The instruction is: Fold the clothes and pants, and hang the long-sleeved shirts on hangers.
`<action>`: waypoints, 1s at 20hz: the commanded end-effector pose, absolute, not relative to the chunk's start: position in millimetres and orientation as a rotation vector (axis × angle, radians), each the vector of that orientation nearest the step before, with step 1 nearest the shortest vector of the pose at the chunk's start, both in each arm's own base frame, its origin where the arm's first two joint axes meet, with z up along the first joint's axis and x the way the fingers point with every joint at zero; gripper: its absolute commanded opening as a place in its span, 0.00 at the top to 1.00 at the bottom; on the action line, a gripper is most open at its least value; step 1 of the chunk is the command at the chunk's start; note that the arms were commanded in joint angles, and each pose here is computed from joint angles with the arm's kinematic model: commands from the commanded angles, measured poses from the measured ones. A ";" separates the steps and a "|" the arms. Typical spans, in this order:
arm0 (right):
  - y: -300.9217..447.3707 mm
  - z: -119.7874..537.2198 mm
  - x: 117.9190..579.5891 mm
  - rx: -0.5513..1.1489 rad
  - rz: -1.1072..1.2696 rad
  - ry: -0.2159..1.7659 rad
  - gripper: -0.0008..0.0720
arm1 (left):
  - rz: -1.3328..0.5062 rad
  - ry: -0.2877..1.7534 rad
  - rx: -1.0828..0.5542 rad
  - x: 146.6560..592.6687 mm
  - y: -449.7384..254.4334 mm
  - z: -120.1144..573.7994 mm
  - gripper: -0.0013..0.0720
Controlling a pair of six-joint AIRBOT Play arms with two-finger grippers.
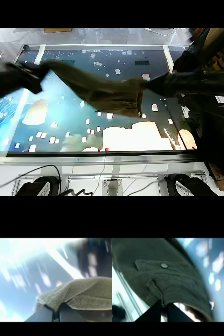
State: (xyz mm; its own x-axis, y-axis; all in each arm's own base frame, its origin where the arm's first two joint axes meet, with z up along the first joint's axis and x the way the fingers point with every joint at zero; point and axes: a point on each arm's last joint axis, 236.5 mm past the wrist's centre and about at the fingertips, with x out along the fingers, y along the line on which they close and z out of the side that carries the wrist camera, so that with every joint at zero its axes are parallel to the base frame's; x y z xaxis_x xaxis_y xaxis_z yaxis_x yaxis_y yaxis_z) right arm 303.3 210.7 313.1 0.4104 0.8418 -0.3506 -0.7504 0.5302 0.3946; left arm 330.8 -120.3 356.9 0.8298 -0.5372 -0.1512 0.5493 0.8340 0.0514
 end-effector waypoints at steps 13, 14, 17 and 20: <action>180.8 188.9 349.0 0.627 0.635 0.768 0.93 | -0.684 0.561 -0.067 354.5 -150.6 196.6 0.97; 168.6 159.0 374.0 0.675 0.539 0.762 0.93 | -0.677 0.618 -0.087 371.8 -158.5 160.9 0.97; 134.6 93.2 425.6 0.705 0.328 0.746 0.93 | -0.650 0.730 -0.129 407.8 -181.2 88.7 0.97; 114.5 41.7 430.0 0.550 0.262 0.838 0.93 | -0.710 0.915 -0.160 392.0 -204.4 33.5 0.97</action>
